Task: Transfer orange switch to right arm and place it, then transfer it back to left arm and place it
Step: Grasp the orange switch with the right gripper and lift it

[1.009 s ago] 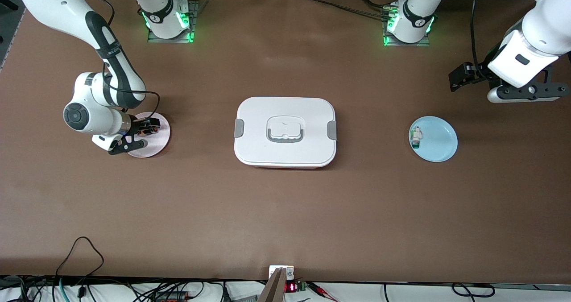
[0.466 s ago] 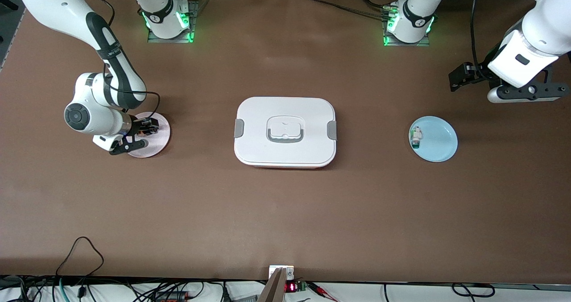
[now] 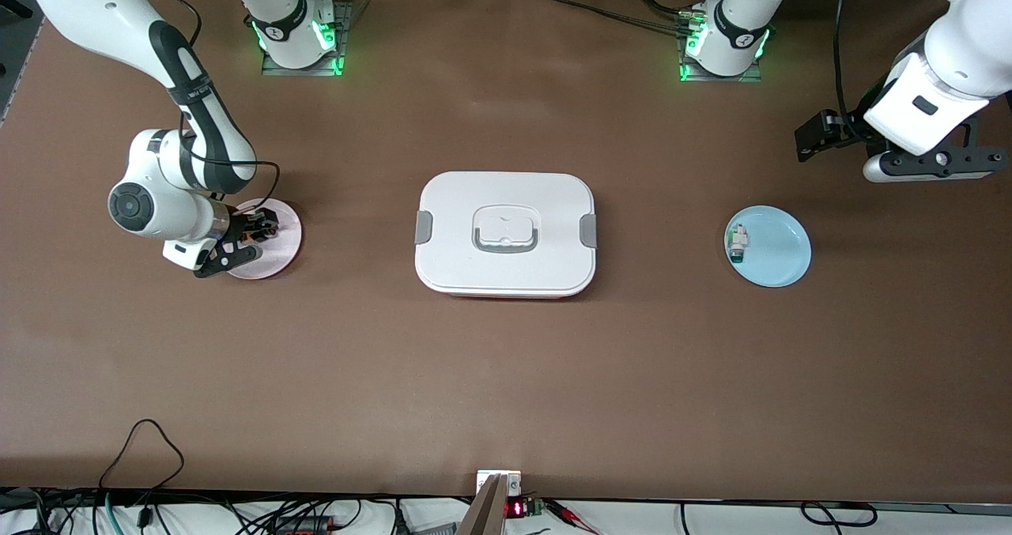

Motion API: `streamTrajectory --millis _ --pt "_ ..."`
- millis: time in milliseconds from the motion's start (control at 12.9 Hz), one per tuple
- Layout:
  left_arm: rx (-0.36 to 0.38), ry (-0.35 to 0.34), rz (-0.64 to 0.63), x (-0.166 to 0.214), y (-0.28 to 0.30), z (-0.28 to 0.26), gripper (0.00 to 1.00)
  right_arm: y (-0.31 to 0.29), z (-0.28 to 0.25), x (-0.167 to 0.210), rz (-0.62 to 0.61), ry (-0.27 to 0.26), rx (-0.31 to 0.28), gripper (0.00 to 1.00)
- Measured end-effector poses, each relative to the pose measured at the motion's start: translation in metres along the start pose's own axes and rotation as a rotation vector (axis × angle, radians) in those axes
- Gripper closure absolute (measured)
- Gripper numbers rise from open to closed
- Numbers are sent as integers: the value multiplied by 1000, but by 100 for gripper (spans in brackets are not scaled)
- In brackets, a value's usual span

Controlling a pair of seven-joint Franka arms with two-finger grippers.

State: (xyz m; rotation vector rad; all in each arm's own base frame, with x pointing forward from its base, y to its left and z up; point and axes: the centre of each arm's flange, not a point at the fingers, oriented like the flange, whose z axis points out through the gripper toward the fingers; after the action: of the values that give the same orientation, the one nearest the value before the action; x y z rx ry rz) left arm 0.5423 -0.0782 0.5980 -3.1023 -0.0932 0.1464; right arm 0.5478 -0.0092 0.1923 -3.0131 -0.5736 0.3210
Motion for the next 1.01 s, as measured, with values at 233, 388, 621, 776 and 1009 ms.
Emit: streamTrajectory --millis 233,388,621,776,1009 --pt "0 0 1 0 1 0 0 -19 -62 14 -40 42 -12 28" --pt "0 0 1 0 1 0 0 -25 -114 19 -55 60 -21 28" --pt "0 0 2 0 1 0 0 -46 -188 26 -109 118 -46 28" --pt "0 0 2 0 1 0 0 -71 -229 34 -167 176 -65 28" --pt "0 0 2 0 1 0 0 -124 -289 50 -248 300 -50 28"
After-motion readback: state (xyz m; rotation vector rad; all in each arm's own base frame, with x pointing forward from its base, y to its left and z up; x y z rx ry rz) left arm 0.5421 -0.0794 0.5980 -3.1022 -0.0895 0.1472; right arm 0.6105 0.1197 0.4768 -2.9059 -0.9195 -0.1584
